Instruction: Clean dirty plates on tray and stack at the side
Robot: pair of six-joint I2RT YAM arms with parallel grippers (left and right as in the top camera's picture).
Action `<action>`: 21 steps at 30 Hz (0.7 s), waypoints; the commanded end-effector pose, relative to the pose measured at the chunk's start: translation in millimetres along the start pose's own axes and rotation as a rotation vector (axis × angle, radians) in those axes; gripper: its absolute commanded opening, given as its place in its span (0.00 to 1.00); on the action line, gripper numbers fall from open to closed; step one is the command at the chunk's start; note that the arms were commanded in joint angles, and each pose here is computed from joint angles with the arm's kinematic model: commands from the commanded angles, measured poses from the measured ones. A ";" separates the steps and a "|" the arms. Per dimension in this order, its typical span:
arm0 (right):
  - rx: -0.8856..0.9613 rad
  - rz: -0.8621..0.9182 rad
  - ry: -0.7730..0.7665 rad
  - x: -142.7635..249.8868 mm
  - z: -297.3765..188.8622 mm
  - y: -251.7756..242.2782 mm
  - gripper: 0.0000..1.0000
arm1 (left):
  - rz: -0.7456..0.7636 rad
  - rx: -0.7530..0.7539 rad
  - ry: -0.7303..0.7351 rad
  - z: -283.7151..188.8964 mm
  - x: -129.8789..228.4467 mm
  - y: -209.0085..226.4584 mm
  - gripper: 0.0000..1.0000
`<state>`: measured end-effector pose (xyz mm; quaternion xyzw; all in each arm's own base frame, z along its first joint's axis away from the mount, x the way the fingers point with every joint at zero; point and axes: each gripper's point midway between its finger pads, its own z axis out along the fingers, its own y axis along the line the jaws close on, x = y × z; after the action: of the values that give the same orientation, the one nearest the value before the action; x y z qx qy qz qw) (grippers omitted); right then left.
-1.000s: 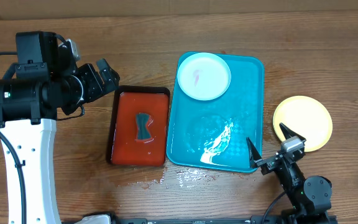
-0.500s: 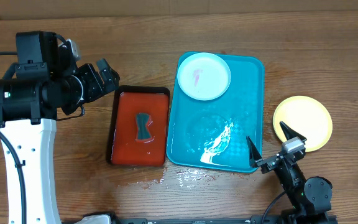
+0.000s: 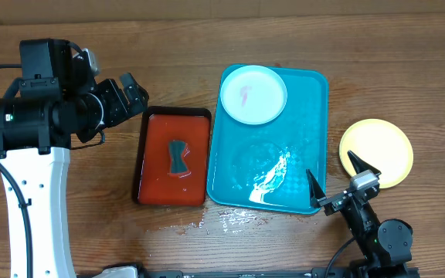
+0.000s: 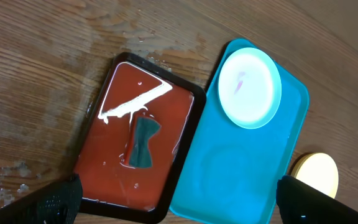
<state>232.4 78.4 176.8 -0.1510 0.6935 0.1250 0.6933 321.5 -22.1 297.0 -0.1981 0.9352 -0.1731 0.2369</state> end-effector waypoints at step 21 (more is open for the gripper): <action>0.006 0.005 -0.008 1.3 0.0 -1.1 1.00 | 0.564 0.187 -0.593 -49.1 16.7 -44.5 1.00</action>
<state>232.5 78.4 176.3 -0.1507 0.6937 0.1250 0.6931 302.7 -64.5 370.0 0.0310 0.8290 -0.1480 0.5384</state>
